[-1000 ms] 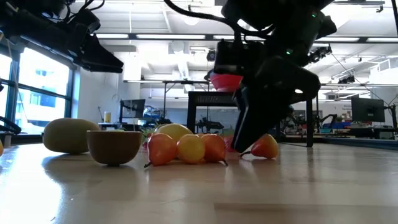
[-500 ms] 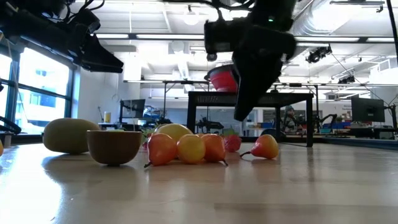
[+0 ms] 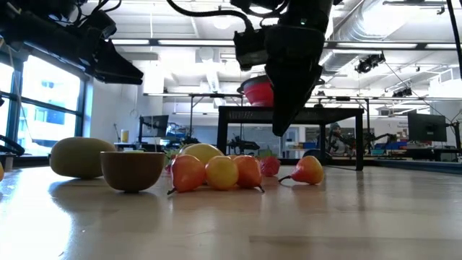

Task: Pick & Place Fruit
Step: Put the pear into the strainer on the shelf

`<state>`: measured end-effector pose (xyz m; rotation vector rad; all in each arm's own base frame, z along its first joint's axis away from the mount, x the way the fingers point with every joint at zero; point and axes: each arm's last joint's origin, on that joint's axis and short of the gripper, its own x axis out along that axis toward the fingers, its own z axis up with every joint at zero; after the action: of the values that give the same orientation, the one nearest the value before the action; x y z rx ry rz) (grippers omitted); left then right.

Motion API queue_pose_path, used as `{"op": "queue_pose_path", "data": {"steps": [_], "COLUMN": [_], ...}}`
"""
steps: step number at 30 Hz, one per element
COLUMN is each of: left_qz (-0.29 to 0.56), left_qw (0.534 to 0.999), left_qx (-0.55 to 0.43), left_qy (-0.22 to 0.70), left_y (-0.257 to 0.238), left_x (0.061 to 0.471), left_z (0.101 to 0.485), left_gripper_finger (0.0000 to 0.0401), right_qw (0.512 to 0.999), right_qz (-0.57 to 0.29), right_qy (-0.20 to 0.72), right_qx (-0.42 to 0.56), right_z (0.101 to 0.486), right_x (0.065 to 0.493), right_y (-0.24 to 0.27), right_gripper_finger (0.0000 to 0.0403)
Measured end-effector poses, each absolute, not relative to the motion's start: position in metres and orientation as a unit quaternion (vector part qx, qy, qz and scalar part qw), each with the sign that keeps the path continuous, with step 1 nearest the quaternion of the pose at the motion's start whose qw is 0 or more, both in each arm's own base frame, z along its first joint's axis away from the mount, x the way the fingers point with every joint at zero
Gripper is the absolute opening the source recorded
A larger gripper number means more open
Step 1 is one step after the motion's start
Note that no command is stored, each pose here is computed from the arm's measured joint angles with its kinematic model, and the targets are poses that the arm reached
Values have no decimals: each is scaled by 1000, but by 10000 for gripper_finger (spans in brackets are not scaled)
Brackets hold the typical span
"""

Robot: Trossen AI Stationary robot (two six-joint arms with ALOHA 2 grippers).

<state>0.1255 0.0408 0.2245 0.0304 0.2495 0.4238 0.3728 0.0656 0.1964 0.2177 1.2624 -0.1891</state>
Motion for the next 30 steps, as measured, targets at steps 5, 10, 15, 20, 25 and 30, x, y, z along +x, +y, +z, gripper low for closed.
{"op": "queue_pose_path", "data": {"steps": [5,10,15,20,25,30], "left_qz": [209,209,208,208,209,209], "left_qw": [970,970,969,969,969,969], "left_qx": [15,15,17,17,18,18], "left_qy": [124,125,129,129,129,132], "left_y": [41,41,41,41,41,41], "left_x": [126,125,125,125,125,125], "left_z": [224,224,224,224,224,223], "left_gripper_finger": [337,337,337,337,337,337], "right_qw": [792,778,770,769,768,770], "right_qz": [-85,-95,-93,-89,-89,-92], "right_qy": [597,614,621,621,622,618], "right_qx": [96,98,113,125,125,130], "right_z": [185,167,162,162,162,162], "right_x": [377,380,381,381,381,382], "right_y": [70,71,72,72,73,73], "right_gripper_finger": [144,144,144,144,144,144]}}
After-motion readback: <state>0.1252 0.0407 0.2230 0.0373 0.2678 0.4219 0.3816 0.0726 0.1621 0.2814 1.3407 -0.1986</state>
